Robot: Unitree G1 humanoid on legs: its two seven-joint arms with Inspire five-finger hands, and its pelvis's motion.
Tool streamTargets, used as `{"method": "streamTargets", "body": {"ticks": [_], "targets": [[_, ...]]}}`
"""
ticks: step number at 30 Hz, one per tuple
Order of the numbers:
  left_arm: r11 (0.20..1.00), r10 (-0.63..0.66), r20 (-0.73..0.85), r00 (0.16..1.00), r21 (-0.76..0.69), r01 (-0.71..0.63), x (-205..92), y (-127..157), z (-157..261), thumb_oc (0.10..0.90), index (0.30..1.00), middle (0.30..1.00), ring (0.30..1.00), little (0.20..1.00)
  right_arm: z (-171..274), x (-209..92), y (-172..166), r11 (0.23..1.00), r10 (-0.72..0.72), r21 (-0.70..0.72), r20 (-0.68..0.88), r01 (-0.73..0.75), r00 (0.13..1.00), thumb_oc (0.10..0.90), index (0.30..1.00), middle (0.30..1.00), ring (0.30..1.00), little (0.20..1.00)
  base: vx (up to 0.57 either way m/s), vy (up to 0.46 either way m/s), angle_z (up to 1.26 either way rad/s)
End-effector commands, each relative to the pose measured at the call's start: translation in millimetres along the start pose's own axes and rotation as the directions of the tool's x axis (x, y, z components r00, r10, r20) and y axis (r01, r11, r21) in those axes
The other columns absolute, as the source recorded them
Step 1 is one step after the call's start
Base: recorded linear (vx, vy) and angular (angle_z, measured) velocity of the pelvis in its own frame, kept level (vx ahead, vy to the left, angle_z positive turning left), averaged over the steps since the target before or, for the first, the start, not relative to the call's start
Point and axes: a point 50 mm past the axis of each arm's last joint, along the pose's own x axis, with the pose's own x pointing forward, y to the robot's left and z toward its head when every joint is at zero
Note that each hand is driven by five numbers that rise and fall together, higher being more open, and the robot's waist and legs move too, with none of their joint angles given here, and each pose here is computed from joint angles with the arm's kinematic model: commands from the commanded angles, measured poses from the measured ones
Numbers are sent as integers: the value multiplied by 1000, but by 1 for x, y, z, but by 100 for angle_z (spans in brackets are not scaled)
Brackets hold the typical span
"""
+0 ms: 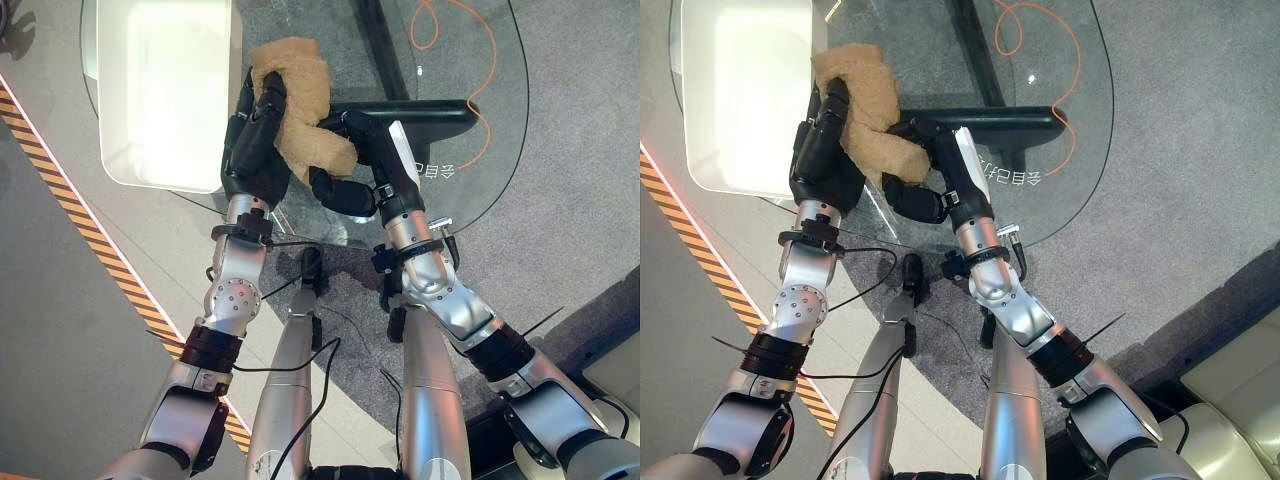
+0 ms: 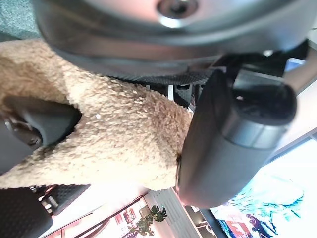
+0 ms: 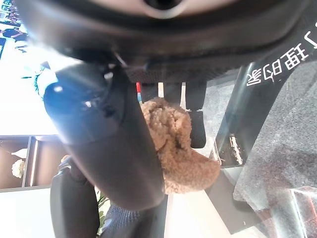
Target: Wipe the table with a cloth and put it in the basket.
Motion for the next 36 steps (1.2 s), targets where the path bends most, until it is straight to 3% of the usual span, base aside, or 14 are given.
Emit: {"method": "streamTargets", "body": {"ticks": [1,17,36], "targets": [[946,-323,84,943,31,321,17,-66,13,100,300,300,300,200,102,19,10,989,-2,130,451,-63,893,800,900,900,900,900,0,0,0],[955,-297,172,939,47,293,15,-64,23,100,300,300,300,200,102,18,8,988,-16,142,448,-54,894,800,900,900,900,900,0,0,0],[975,-220,423,879,103,195,6,-63,55,100,300,300,300,200,98,13,-4,992,-87,122,459,34,884,800,900,900,900,900,0,0,0]]}}
